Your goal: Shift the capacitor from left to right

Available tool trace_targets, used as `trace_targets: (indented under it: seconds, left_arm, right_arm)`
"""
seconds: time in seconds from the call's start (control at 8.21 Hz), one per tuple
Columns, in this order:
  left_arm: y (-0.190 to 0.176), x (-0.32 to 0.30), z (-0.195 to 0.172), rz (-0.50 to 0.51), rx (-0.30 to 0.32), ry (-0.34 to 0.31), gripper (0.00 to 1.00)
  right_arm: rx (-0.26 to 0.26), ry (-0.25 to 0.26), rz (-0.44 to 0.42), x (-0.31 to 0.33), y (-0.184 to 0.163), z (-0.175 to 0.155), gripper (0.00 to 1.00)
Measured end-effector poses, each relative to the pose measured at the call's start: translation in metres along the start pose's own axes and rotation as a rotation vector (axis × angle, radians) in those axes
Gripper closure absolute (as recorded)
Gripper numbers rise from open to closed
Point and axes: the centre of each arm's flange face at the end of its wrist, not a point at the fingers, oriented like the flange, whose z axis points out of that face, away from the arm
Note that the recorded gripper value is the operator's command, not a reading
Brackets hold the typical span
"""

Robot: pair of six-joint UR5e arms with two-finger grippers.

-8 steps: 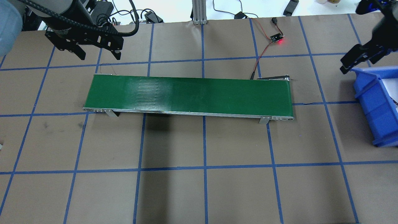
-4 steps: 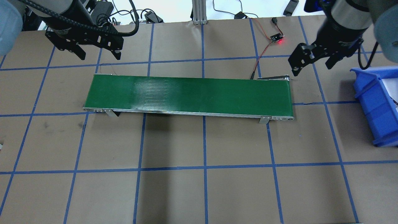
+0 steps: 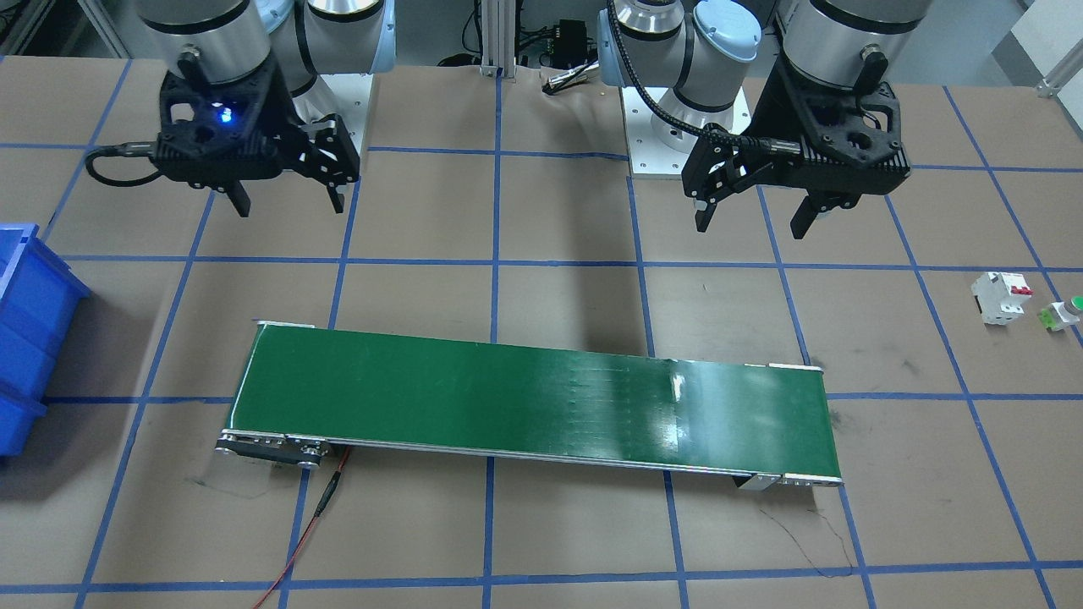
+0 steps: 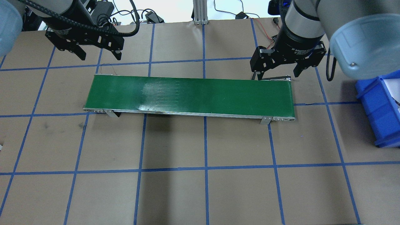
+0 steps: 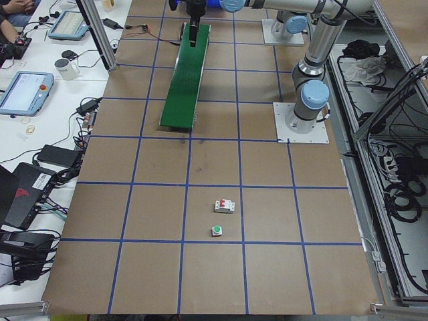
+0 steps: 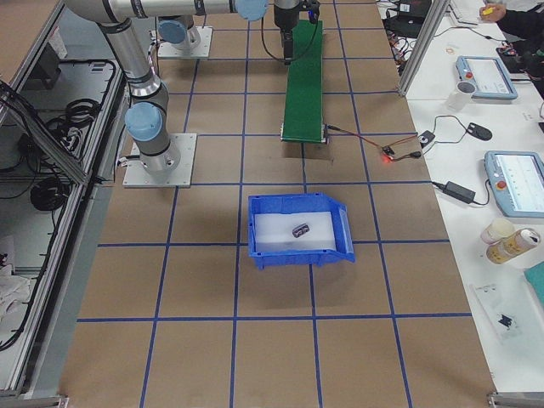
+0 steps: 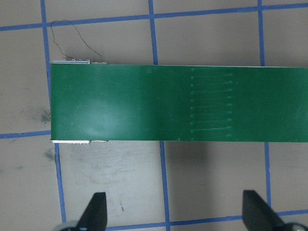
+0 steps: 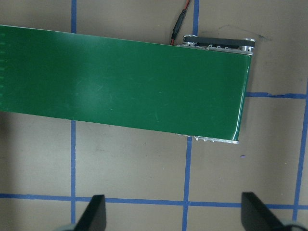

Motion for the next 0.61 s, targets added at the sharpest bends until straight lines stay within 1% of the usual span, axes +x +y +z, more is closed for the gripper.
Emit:
trace_targets:
  seconds: [0.37,0.61]
  left_arm:
    - [0.0000,0.0001,0.0000,0.000,0.000,0.000,0.00]
    - [0.0001,0.0002,0.0001,0.000,-0.001,0.000,0.00]
  right_arm:
    - [0.010,0.006,0.014,-0.0090,0.0005,-0.0004,0.00]
    - [0.024,0.030,0.011,-0.0064,-0.0015,-0.0055,0.00]
